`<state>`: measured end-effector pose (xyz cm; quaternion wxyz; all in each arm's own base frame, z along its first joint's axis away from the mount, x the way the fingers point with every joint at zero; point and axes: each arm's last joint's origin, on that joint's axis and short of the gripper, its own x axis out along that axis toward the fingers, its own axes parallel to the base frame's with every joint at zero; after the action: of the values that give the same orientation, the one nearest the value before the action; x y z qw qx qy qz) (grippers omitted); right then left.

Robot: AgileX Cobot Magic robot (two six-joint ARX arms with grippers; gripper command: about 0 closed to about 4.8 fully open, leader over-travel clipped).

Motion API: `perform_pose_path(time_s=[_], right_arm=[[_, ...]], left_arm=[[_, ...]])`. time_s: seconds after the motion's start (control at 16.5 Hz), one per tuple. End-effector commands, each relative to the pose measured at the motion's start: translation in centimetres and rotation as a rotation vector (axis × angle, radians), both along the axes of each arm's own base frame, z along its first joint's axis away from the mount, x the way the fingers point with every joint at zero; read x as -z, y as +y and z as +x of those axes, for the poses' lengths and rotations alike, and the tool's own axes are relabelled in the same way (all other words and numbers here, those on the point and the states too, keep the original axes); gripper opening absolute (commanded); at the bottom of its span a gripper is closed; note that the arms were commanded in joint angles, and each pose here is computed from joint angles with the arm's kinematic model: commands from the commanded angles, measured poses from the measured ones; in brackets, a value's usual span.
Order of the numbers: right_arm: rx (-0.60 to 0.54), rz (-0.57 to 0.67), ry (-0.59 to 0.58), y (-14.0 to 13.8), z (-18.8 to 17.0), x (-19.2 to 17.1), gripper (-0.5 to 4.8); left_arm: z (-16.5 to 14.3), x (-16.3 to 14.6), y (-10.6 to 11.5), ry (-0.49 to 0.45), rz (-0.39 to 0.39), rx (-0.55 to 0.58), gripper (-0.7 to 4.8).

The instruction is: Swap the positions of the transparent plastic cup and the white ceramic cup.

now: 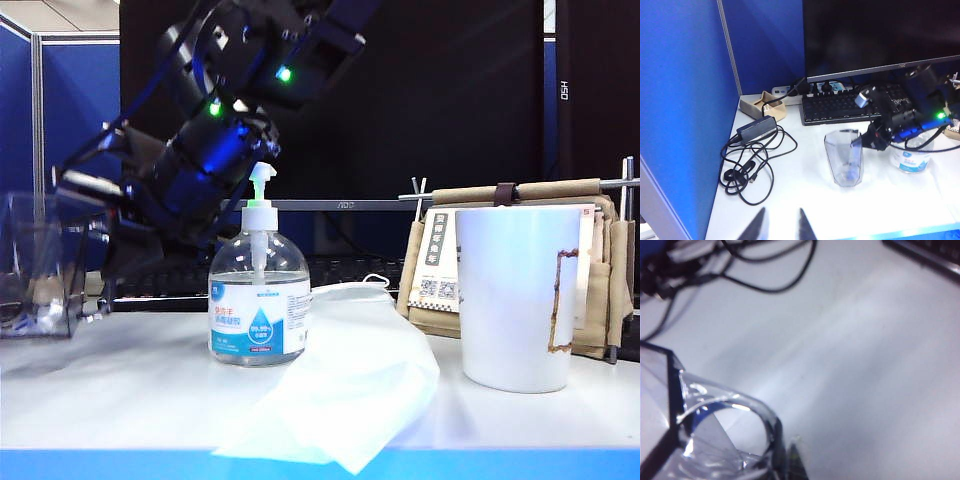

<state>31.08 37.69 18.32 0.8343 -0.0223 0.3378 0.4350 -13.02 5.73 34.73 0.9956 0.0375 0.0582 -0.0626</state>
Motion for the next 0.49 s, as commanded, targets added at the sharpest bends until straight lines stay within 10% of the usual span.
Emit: perform_pose_path(time_s=[0.06, 0.49], right_arm=[[-0.005, -0.003, 0.000, 0.24, -0.04, 0.24, -0.02], [-0.005, -0.015, 0.005, 0.20, 0.00, 0.53, -0.01]], left_arm=[[-0.02, -0.01, -0.01, 0.001, 0.014, 0.006, 0.80], [-0.02, -0.01, -0.01, 0.001, 0.015, 0.006, 0.80]])
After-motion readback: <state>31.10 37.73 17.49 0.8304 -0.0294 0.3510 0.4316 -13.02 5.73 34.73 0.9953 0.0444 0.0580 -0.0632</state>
